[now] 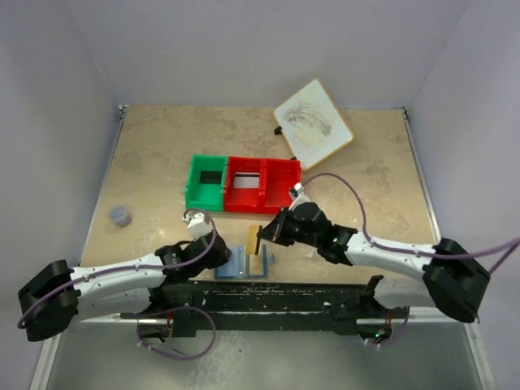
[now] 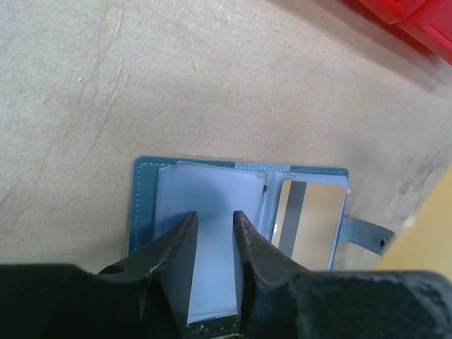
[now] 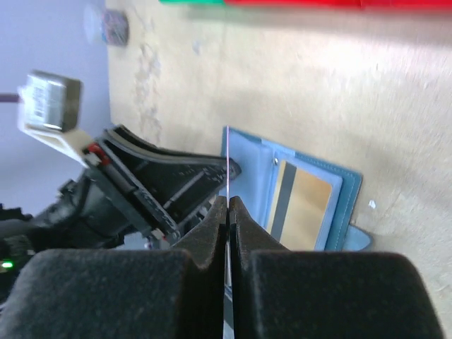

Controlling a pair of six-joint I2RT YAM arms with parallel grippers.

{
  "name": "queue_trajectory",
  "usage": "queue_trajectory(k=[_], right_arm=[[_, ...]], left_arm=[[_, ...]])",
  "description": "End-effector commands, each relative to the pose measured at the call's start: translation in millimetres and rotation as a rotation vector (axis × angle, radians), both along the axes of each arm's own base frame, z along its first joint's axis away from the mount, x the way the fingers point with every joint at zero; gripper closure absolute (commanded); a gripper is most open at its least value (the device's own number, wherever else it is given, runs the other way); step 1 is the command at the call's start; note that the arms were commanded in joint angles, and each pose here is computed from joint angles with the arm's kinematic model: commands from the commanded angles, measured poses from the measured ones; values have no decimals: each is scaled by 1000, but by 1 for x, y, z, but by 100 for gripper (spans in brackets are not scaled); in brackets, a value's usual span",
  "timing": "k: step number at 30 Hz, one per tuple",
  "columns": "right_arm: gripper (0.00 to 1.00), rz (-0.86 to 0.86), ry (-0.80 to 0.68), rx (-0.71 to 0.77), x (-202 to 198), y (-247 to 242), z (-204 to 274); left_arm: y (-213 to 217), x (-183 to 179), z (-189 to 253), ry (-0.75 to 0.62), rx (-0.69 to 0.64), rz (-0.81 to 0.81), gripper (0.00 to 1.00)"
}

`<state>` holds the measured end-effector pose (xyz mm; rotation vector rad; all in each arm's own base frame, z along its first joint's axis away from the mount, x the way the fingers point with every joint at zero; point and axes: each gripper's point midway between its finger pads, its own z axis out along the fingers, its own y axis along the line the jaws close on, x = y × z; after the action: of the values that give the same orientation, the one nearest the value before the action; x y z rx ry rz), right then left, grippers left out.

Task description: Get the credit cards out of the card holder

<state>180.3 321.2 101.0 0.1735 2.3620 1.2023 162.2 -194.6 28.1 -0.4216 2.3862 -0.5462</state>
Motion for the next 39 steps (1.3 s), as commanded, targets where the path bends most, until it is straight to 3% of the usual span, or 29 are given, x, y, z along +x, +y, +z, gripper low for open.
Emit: queue_trajectory(k=[1, 5, 10, 15, 21, 28, 30, 37, 39], right_arm=[[100, -81, -203, -203, 33, -35, 31], [100, -210, -395, -381, 66, -69, 69], [100, -237, -665, -615, 104, -91, 114], [100, -137, -759, -786, 142, -89, 130], [100, 50, -803, -957, 170, -73, 104], [100, 166, -875, -1100, 193, -67, 79], [100, 191, -872, -1128, 197, -65, 74], [100, 238, -959, -1184, 217, -61, 68], [100, 274, -975, -1218, 223, -59, 64]], left_arm=[[5, 9, 18, -55, 38, 12, 70], [1, 14, 35, -92, 16, 7, 61], [3, 18, 53, -139, 4, 13, 54], [11, 20, 61, -163, 20, 28, 49], [21, 21, 66, -170, 49, 55, 40], [28, 21, 76, -182, 66, 63, 39], [34, 23, 99, -184, 84, 97, 43], [70, 31, 146, -183, 361, 168, 41], [74, 32, 149, -174, 435, 156, 53]])
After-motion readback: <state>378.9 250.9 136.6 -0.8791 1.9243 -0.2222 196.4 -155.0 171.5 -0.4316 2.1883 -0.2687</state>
